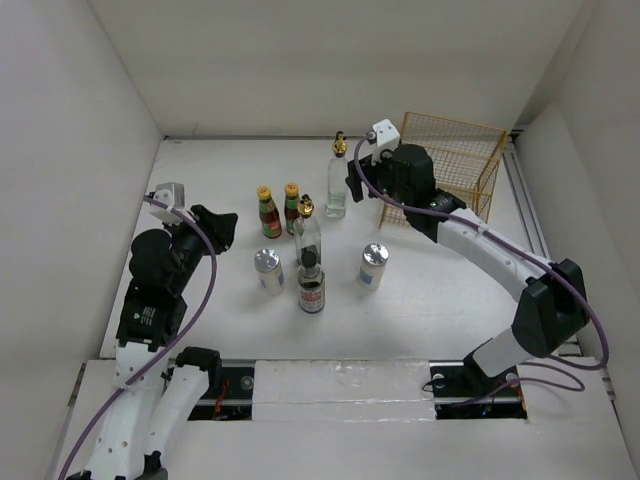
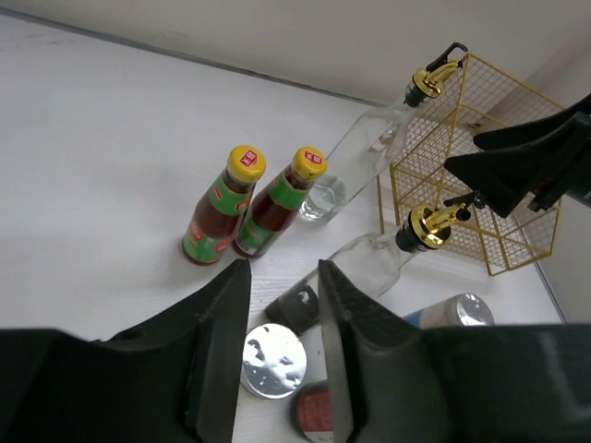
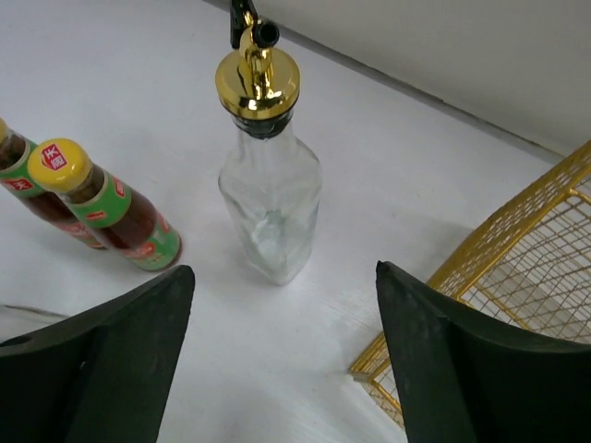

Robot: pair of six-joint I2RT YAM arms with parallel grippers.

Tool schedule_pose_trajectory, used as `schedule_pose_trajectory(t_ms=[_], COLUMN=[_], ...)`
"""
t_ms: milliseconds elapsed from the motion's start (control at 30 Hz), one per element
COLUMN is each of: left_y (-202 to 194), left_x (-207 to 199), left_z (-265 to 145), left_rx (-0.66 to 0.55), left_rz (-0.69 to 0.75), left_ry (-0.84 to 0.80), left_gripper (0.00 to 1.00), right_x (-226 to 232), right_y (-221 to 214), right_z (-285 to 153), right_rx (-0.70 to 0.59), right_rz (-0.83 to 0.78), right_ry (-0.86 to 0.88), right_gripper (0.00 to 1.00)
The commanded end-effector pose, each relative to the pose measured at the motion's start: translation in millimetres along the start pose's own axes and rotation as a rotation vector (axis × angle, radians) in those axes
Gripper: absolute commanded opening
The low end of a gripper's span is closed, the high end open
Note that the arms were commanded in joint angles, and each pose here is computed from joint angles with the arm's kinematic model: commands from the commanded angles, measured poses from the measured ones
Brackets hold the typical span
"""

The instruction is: Organize the condiment bottles

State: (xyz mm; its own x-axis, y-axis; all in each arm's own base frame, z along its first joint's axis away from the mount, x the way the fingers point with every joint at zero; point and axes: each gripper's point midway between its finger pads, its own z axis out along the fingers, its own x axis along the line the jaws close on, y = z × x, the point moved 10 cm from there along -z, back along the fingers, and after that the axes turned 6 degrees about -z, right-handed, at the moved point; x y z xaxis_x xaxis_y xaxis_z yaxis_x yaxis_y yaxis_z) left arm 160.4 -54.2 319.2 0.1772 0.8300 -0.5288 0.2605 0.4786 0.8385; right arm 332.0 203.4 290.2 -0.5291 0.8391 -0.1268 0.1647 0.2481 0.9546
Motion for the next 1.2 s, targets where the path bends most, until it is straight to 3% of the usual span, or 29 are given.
schedule_pose_trajectory(t_ms=[0, 100, 433, 633, 800, 867, 967, 1033, 1167], left_y=[3.2, 4.0, 3.2, 3.2, 2.9, 2.9, 3.7, 3.7, 3.7], left_x=[-0.2, 1.1, 1.9, 1.9, 1.3, 1.3, 2.7, 2.7, 2.7], left_z=[0.2, 0.2, 2.3, 2.3, 2.1, 2.1, 2.1, 2.1, 2.1], left_rx=[-0.039, -0.044, -0.036, -0.036, -0.032, -0.032, -0.037, -0.037, -0.037], left_rz=[0.011, 0.009, 0.008, 0.008, 0.008, 0.008, 0.007, 0.007, 0.007], left_ry=[0.000, 0.008, 0.013, 0.013, 0.005, 0.005, 0.013, 0.013, 0.013], left_gripper=[0.32, 0.38, 0.39, 0.39, 0.39, 0.39, 0.39, 0.39, 0.39], right_x=[-7.8, -6.6, -4.2, -8.1, -2.1, -2.9, -1.9, 2.1, 0.9], right_y=[38.8, 38.2, 49.9, 51.8, 50.6, 47.3, 40.9, 41.3, 49.0], right_z=[11.9, 25.0, 74.4, 93.7, 103.3, 109.5, 116.7, 116.6, 108.0], right_rx=[-0.171, -0.162, -0.198, -0.236, -0.255, -0.251, -0.218, -0.217, -0.235], right_rz=[-0.002, -0.004, -0.016, -0.011, -0.007, -0.004, -0.006, -0.007, 0.014], right_ry=[-0.017, -0.004, 0.034, -0.025, -0.057, -0.077, -0.072, -0.072, -0.082], right_gripper=[0.86, 0.89, 0.90, 0.83, 0.71, 0.61, 0.57, 0.47, 0.15])
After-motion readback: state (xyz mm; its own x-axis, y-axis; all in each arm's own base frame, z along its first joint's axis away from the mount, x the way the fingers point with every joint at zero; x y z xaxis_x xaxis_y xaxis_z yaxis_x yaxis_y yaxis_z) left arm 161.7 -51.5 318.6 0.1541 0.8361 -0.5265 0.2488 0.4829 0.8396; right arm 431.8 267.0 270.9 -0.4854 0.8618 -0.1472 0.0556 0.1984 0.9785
